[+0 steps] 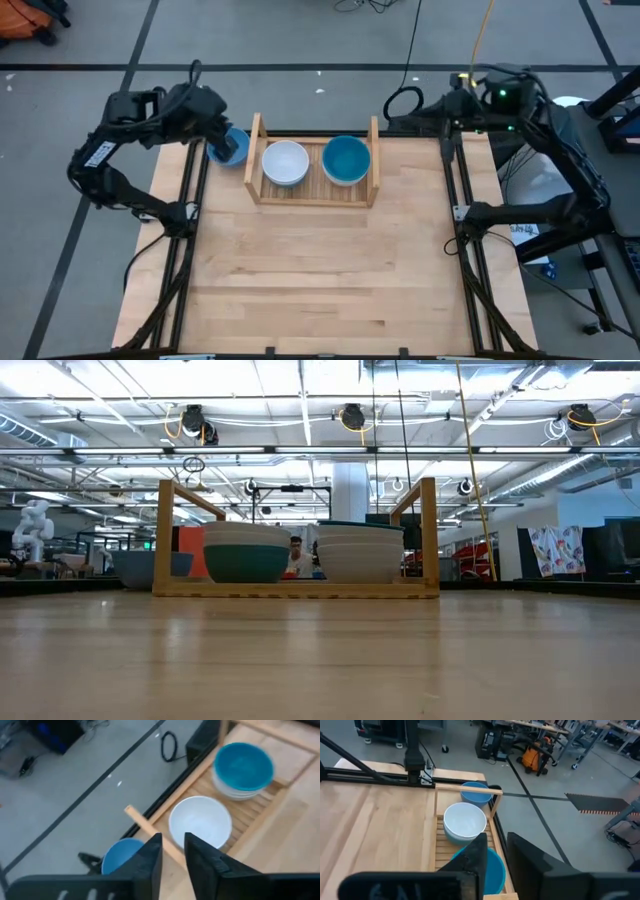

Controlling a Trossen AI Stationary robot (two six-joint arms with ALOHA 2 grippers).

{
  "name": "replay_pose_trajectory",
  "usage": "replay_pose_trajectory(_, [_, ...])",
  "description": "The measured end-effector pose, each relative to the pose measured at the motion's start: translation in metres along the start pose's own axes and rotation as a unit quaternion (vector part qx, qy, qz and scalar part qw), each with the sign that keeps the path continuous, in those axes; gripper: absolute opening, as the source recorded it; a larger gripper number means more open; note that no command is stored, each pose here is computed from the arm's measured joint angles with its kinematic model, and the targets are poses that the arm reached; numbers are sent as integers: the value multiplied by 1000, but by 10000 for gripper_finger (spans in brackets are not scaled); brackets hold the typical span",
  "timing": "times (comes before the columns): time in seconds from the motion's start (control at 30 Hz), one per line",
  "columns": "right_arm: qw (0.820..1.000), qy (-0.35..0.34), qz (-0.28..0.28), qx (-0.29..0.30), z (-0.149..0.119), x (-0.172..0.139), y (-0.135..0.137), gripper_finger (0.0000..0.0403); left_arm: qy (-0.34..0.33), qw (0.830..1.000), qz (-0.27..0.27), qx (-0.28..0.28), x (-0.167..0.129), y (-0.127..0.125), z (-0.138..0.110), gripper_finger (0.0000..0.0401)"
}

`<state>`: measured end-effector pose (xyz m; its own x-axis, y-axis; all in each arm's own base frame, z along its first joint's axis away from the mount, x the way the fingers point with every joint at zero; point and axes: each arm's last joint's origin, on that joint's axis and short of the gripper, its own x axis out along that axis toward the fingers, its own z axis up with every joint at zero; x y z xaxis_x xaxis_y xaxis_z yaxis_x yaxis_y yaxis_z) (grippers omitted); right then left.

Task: Place and stack bowls onto a shelf
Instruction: Stack the blue bowl on top of the white bowl on the shelf

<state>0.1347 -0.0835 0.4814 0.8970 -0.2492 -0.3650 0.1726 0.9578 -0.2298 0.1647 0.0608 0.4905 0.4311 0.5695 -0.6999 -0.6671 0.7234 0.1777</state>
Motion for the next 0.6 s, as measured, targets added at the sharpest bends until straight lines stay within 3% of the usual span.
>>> replay_pose_trajectory(0.13, [1000, -12, -5, -4, 0, -11, 4, 83, 32, 998, 37, -46, 18, 10, -2, 109])
replay_pose_trajectory(0.27, [1000, -23, -9, -8, 1, -21, 7, 92, 64, 982, 78, -158, 39, 21, -6, 115])
replay_pose_trajectory(0.47, [999, -30, -12, -11, 1, -27, 9, 95, 106, 942, 132, -289, 68, 29, -17, 116])
replay_pose_trajectory(0.6, [999, -31, -13, -11, 1, -28, 9, 95, 141, 893, 162, -395, 91, 35, -29, 116])
